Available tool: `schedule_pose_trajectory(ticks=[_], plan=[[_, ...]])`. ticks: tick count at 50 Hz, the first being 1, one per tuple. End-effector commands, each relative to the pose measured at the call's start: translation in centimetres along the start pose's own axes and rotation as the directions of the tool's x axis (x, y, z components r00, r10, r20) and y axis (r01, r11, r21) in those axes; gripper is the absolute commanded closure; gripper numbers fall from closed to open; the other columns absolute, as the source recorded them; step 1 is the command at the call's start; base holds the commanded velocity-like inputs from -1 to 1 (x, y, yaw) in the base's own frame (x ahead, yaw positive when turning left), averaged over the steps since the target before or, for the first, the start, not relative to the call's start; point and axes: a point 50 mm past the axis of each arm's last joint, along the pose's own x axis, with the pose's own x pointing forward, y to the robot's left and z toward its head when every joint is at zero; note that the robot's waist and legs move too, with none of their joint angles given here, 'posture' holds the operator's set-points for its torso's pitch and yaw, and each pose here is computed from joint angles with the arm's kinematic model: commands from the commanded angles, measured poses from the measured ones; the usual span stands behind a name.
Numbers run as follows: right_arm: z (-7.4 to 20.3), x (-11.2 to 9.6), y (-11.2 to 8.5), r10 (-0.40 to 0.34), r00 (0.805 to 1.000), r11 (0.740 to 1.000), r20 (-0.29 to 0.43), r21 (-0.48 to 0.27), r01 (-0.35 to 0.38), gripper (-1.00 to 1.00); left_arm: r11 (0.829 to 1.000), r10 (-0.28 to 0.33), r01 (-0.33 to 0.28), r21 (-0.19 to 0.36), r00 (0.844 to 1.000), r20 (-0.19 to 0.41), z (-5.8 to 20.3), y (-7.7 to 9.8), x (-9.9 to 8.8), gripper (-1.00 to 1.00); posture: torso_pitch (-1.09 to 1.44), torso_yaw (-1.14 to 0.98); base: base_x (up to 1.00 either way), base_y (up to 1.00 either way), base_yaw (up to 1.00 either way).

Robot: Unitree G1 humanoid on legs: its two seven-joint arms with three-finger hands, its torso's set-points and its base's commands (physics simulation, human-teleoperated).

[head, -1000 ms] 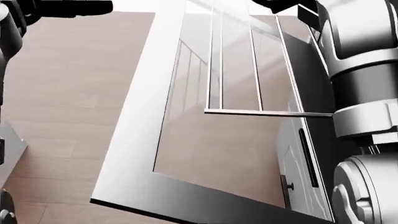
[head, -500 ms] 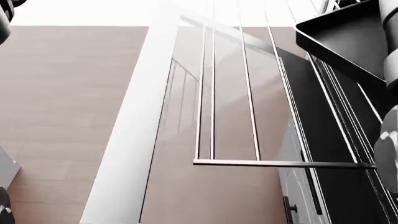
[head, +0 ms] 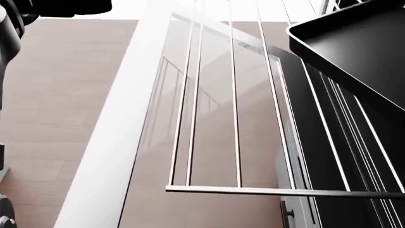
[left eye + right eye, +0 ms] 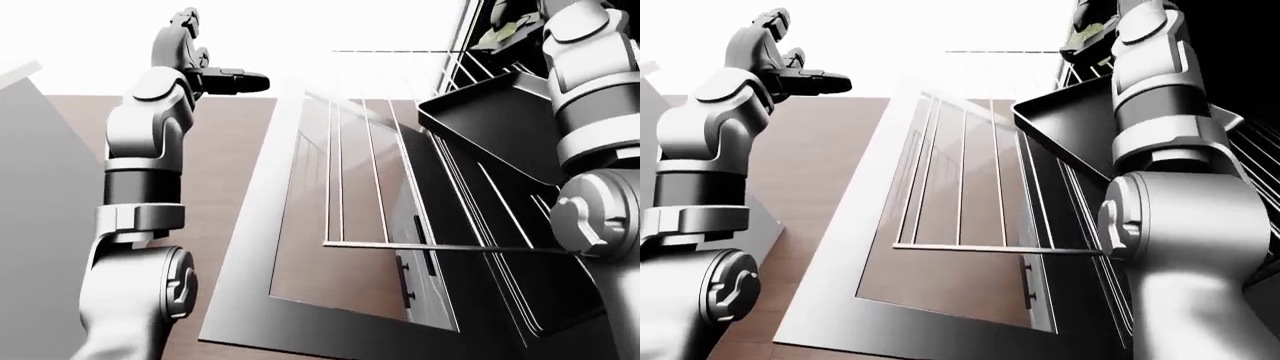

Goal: Place the broccoli on the top rack of the oven.

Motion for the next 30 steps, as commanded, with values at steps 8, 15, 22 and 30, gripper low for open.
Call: schedule_pose_trajectory(ticks=[8, 15, 22, 30], plan=[[1.7, -0.4, -2.5, -0.059, 0.995, 0.993, 0.08, -0.098, 0.067, 1.0, 1.0, 0.007, -0.006, -0.001, 0.994, 0.108, 2.7, 0.2, -0.5, -1.0, 0.0, 0.0, 0.0, 0.0, 0.0], [1.0, -0.4, -2.8, -0.048, 0.996, 0.984, 0.077, -0.165, 0.06, 1.0, 1.0, 0.006, -0.005, -0.004, 0.994, 0.106, 2.5, 0.2, -0.5, -1.0, 0.0, 0.0, 0.0, 0.0, 0.0], [0.2, -0.4, -3.0, -0.022, 0.997, 0.957, 0.075, -0.286, 0.043, 1.0, 1.0, 0.005, -0.004, -0.006, 0.995, 0.104, 2.5, 0.1, -0.4, -1.0, 0.0, 0.0, 0.0, 0.0, 0.0], [-0.3, -0.3, -3.1, -0.027, 0.996, 0.914, 0.09, -0.401, 0.061, 1.0, 1.0, 0.004, -0.003, -0.009, 0.995, 0.1, 2.1, 0.0, -0.4, -1.0, 0.0, 0.0, 0.0, 0.0, 0.0]])
